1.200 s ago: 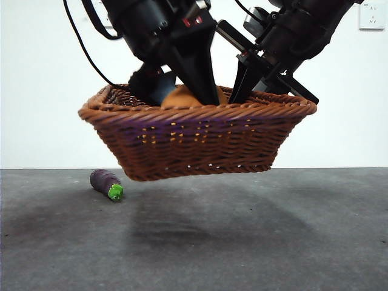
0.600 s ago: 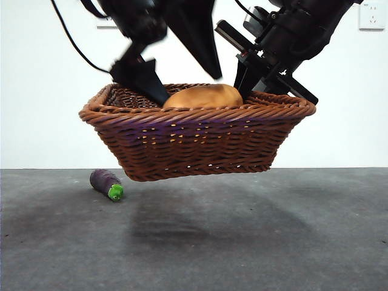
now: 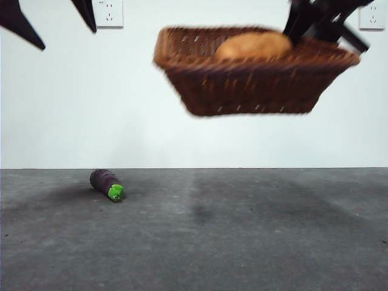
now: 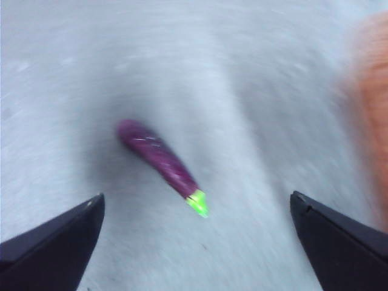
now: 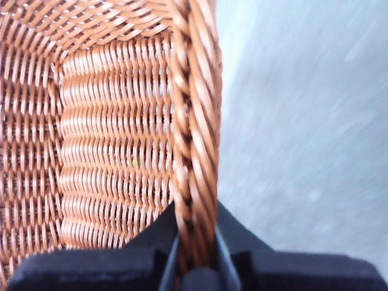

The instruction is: Help me put the vegetables on the table into the basket

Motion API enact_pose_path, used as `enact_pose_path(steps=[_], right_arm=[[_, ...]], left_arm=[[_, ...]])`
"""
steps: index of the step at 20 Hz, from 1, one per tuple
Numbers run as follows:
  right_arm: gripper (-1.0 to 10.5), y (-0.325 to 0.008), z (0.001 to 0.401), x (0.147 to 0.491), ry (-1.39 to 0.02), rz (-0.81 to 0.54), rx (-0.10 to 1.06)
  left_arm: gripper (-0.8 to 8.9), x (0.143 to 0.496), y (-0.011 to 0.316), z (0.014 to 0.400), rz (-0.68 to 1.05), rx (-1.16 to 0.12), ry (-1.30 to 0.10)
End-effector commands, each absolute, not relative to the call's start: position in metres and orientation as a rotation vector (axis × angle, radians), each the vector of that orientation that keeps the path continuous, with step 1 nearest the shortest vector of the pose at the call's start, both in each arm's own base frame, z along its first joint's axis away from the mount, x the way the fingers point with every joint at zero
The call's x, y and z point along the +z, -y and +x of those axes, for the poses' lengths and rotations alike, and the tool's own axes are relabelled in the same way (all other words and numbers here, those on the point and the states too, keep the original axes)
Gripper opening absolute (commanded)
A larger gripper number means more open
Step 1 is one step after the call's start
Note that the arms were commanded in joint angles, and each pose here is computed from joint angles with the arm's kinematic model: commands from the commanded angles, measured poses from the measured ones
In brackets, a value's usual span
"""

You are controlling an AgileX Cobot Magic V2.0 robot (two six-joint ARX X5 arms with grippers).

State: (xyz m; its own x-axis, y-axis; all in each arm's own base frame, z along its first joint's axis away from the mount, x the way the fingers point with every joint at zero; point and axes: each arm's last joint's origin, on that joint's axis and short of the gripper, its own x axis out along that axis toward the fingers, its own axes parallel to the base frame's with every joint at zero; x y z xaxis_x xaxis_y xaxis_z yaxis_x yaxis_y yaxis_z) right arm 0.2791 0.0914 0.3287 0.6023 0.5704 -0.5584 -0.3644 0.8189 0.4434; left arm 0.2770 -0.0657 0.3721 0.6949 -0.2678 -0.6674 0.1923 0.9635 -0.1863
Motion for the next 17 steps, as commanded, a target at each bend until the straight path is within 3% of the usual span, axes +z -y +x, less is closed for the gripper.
enact_pose_path(steps=[1, 10, 17], right_arm=[[-0.1, -0.079, 0.265, 0.347, -0.678, 0.276, 0.558], [-0.1, -0.064, 0.218, 0.372, -0.64, 0.171, 0.576], [-0.1, -0.061, 0.206, 0.376, -0.639, 0.161, 0.58]], left_arm=[[5.34, 0.353, 0.068, 0.299, -0.183, -0.223, -0.808], [5.34, 0.247, 0.083, 0.383, -0.32, -0.142, -1.069], [5.34, 0.227, 0.094, 0.425, -0.293, -0.052, -1.177]])
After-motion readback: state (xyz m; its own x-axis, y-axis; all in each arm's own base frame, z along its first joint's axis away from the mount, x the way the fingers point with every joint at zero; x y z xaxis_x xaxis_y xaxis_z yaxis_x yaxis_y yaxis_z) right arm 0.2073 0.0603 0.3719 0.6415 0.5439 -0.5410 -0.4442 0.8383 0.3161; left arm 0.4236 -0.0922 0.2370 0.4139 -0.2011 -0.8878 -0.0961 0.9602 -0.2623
